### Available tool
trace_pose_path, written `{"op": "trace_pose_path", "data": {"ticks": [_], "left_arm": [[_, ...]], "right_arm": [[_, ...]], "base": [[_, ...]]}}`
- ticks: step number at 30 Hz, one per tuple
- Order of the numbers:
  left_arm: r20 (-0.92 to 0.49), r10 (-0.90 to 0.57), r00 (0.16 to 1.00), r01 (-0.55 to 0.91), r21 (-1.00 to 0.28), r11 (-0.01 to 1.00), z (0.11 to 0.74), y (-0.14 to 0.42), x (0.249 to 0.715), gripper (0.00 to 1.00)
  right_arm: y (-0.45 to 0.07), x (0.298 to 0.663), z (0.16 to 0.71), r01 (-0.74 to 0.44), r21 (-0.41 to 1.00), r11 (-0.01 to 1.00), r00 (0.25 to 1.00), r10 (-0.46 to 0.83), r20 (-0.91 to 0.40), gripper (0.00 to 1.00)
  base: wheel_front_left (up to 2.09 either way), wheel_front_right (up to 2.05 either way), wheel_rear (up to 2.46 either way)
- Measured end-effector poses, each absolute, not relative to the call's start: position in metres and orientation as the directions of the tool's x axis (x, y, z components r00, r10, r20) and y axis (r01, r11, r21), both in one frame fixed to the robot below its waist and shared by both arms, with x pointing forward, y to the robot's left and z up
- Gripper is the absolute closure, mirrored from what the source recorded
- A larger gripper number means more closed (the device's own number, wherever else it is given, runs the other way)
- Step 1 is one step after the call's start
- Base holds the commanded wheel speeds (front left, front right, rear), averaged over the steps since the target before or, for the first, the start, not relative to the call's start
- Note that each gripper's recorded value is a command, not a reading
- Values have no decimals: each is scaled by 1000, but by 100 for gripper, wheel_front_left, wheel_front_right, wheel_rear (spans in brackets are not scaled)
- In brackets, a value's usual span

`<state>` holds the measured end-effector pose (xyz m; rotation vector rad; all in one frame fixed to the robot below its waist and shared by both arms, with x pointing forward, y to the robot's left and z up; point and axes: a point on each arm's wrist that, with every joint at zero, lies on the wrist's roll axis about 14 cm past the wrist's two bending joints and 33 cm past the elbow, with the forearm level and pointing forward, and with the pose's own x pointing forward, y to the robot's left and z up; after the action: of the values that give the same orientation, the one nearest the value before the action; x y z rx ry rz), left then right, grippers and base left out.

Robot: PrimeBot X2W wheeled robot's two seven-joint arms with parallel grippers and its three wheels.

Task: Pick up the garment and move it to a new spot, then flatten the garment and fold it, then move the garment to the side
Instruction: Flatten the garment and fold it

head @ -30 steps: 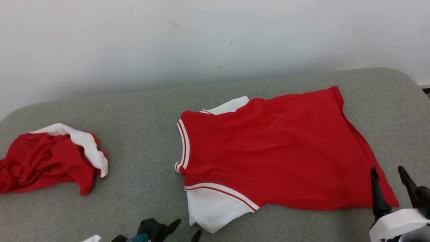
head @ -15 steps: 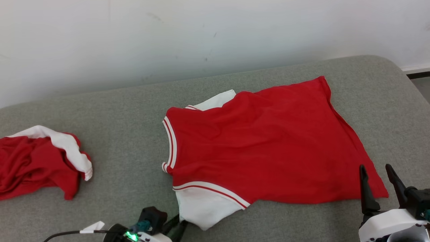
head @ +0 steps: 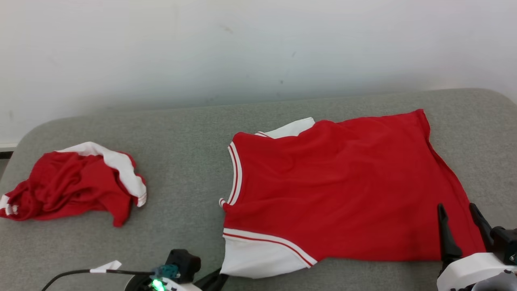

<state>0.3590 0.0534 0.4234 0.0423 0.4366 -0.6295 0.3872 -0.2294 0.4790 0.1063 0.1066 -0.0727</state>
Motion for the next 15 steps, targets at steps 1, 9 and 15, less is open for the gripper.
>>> {"op": "trace_pose_path", "data": {"ticks": [1,9,15], "left_arm": [[-423,-553,718,568,-103,816,422,58,355,100],[-533,-535,655,524,-189,830,419,76,327,100],[-619,-519,590,502,-222,836,420,88,313,100]], "right_arm": [[-226,389,479,67,101,993,992,-55,-113,0],[-218,392,480,33,93,995,991,-20,-131,0],[-224,390,482,36,77,996,990,-25,-141,0]], "base": [[0,0,0],[0,0,0],[0,0,0]]}}
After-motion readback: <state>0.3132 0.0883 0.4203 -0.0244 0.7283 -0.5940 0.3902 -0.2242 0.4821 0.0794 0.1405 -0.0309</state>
